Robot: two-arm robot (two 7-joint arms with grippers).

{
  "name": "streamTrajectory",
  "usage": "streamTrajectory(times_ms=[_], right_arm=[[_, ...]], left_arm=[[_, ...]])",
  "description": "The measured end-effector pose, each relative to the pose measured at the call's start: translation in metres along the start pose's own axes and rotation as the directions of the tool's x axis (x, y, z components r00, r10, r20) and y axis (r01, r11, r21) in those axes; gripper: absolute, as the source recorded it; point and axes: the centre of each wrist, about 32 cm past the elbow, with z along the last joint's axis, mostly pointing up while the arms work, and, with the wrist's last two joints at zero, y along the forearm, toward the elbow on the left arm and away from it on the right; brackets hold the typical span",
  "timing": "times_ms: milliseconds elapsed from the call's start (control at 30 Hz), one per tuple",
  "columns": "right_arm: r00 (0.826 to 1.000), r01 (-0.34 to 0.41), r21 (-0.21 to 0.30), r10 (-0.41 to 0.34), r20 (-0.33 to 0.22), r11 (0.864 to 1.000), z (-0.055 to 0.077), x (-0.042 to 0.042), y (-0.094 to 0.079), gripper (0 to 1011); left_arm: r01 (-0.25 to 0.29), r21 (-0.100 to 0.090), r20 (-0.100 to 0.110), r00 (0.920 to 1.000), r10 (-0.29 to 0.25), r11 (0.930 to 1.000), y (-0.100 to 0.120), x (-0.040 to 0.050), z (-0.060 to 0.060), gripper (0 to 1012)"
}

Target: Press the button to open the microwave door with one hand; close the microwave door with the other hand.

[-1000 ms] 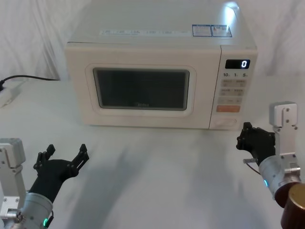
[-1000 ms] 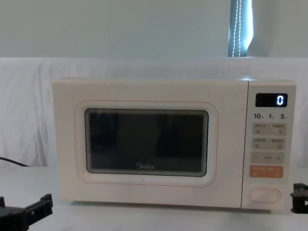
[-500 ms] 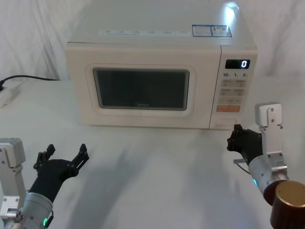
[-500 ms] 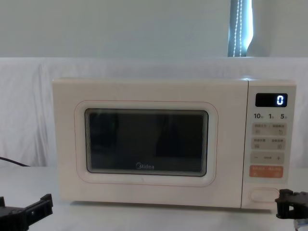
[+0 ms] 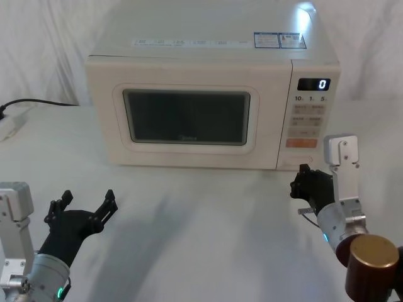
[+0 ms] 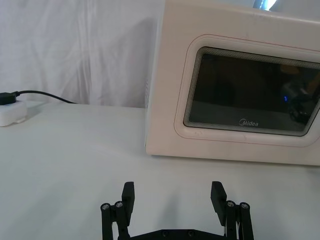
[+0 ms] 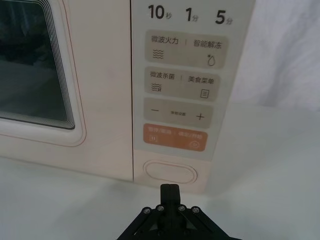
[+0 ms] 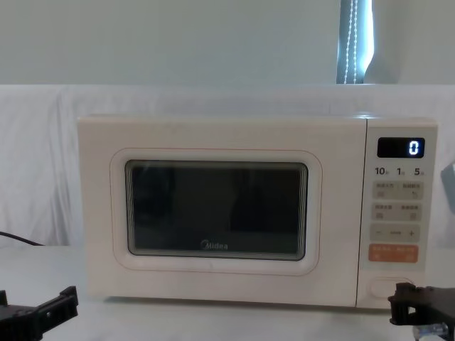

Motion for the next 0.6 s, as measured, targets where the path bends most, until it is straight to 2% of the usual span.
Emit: streamTrajectory(times_ms=[267,600], right_arm=[[1.0,0.006,-0.002,-0.006,-0.012,1.0,0.0,-0.0051,0.011,0],[1.0,0.015,-0.004,-0.015,-0.022,1.0,0.0,-0.0064,0.018,0]], left_arm=[[0.0,0.0,0.0,1.0,0.0,1.0,0.0,0.0,0.0,1001],[0.0,0.0,0.0,1.0,0.0,1.0,0.0,0.0,0.0,1001]])
